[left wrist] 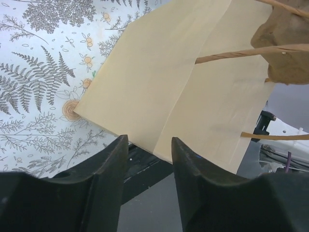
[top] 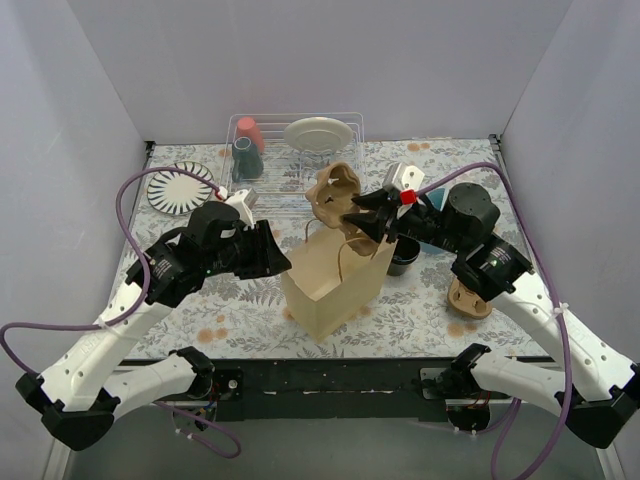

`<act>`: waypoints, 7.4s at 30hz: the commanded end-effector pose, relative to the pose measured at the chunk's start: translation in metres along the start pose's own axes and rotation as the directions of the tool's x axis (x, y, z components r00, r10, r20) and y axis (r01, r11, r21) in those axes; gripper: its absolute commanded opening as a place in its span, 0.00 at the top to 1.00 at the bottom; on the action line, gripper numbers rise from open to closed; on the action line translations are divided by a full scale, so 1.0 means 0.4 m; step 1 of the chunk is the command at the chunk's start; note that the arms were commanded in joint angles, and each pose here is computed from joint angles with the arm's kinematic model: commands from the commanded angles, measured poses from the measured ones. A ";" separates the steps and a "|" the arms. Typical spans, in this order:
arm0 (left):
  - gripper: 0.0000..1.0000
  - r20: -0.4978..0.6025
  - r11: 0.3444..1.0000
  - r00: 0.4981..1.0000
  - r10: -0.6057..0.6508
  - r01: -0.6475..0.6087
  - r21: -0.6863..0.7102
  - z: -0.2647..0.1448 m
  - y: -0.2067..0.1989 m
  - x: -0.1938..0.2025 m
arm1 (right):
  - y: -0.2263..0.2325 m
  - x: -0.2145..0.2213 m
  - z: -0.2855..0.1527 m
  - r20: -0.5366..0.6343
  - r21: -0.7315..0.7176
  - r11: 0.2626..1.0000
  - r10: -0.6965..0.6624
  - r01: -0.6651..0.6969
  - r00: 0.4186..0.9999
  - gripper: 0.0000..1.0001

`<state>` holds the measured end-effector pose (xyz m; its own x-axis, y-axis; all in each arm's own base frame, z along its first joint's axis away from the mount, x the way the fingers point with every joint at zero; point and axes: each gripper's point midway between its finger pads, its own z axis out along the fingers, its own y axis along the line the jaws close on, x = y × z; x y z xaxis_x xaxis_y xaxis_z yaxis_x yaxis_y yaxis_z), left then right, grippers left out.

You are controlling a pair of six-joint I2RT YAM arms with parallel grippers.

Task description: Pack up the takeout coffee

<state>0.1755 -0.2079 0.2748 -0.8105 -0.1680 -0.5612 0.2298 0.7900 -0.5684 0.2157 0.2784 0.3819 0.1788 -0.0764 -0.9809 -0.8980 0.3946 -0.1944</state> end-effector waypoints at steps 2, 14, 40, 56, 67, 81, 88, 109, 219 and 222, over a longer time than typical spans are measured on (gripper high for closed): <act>0.69 0.068 0.999 0.997 0.032 -0.029 -0.035 0.001 0.004 -0.045 | 0.024 -0.051 -0.025 0.063 -0.036 0.998 -0.042 0.044 0.997 0.76; 0.86 0.137 0.984 0.981 0.139 -0.121 -0.133 0.066 0.004 -0.146 | 0.079 -0.041 -0.058 0.091 -0.120 0.990 -0.068 0.079 0.994 0.77; 0.60 0.250 0.966 0.934 0.256 -0.254 -0.042 0.043 -0.079 -0.230 | 0.099 0.190 -0.033 -0.334 -0.168 0.982 0.026 -0.086 0.942 0.77; 0.22 0.391 0.908 0.911 0.132 0.047 -0.416 -0.048 0.141 -0.267 | 0.099 0.276 -0.025 -0.550 -0.112 0.991 0.004 -0.079 0.835 0.78; 0.21 0.279 0.907 0.960 0.013 0.106 -0.408 0.078 0.280 -0.215 | 0.132 0.303 -0.023 -0.604 -0.207 0.976 -0.077 -0.063 0.793 0.73; 0.20 0.235 0.897 0.972 -0.004 0.108 -0.429 0.100 0.319 -0.190 | 0.173 0.413 -0.047 -0.705 -0.229 0.968 -0.092 -0.103 0.703 0.70; 0.20 0.225 0.896 0.974 -0.011 0.109 -0.430 0.106 0.323 -0.188 | 0.178 0.459 -0.054 -0.754 -0.212 0.972 -0.095 -0.103 0.650 0.68; 0.18 0.218 0.885 0.976 0.003 0.099 -0.455 0.090 0.329 -0.189 | 0.182 0.469 -0.020 -0.748 -0.160 0.985 -0.078 -0.065 0.660 0.45; 0.07 0.318 0.940 0.948 0.004 0.104 -0.324 -0.204 0.181 -0.092 | -0.334 0.609 0.259 -0.533 0.621 0.739 0.642 -0.261 0.551 0.22; 0.06 0.319 0.931 0.948 0.013 0.105 -0.350 -0.211 0.188 -0.098 | -0.332 0.637 0.254 -0.563 0.638 0.744 0.626 -0.199 0.540 0.22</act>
<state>0.1788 -0.1036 0.2983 -0.6107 -0.3395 -0.7155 -0.0222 0.9104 -0.4130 0.4160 0.2969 0.1524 -0.7195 -0.2801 -0.6356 -0.4488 0.8858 0.1177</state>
